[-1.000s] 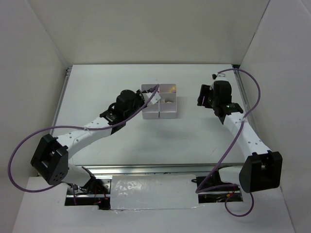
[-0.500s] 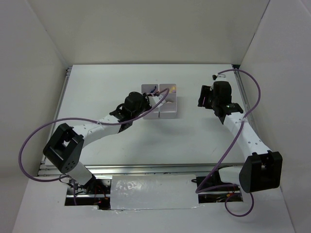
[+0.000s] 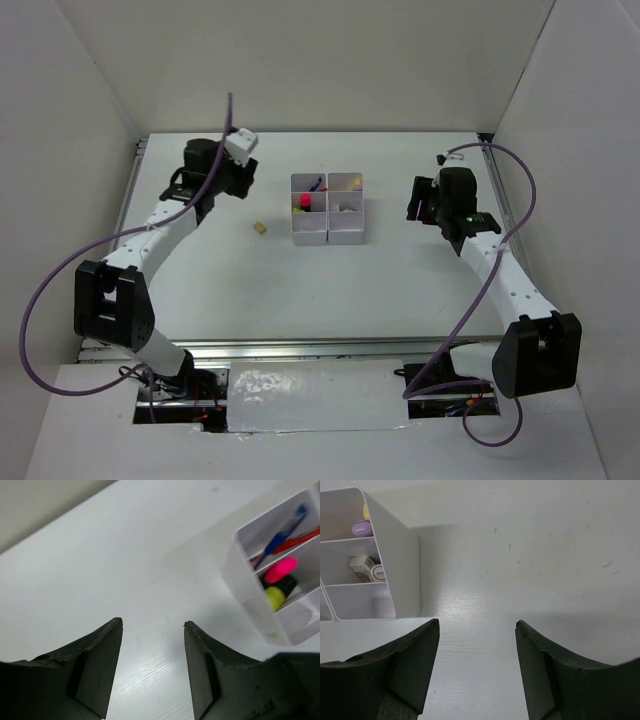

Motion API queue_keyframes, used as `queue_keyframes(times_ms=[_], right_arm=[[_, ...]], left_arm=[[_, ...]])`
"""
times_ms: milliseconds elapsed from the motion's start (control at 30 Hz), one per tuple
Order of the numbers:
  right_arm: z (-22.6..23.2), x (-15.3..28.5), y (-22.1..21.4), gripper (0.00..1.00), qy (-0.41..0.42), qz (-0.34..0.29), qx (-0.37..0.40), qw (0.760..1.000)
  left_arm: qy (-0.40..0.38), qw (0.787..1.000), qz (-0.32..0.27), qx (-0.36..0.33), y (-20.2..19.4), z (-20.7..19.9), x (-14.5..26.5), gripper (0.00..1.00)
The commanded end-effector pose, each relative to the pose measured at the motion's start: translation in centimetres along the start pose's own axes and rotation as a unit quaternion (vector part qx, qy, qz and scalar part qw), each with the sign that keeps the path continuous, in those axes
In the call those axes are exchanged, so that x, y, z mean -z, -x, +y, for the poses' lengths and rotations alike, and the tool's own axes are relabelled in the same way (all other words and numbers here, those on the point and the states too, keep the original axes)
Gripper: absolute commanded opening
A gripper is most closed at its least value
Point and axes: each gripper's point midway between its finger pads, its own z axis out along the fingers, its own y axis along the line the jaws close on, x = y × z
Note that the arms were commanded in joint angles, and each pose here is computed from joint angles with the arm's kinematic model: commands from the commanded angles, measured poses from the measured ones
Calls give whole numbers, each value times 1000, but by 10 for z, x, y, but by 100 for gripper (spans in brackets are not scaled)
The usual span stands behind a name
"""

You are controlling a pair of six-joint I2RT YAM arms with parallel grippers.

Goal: Sort the stationery into containers
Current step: Pick up the stationery from the center of the board.

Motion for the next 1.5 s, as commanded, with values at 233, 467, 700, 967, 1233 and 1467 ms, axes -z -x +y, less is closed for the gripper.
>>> queue_keyframes(times_ms=[233,467,700,967,1233,1467], right_arm=[[2,6,-1,70,16,-1,6,1000],[0,4,-4,70,13,7,3,1000],[-3,3,-6,70,8,10,4,1000],[-3,2,-7,70,9,14,1,1000],[-4,3,-8,70,7,14,2,1000],[-3,4,-6,70,10,13,3,1000]], left_arm=[[-168,972,122,109,-82,-24,-15,62],[-141,965,183,128,-122,-29,-49,70],[-129,961,226,97,-148,-42,-58,72],[-137,957,243,83,-161,-50,-63,70],[-125,954,263,70,-178,-49,-63,63],[-125,962,236,65,-159,-45,-54,43]])
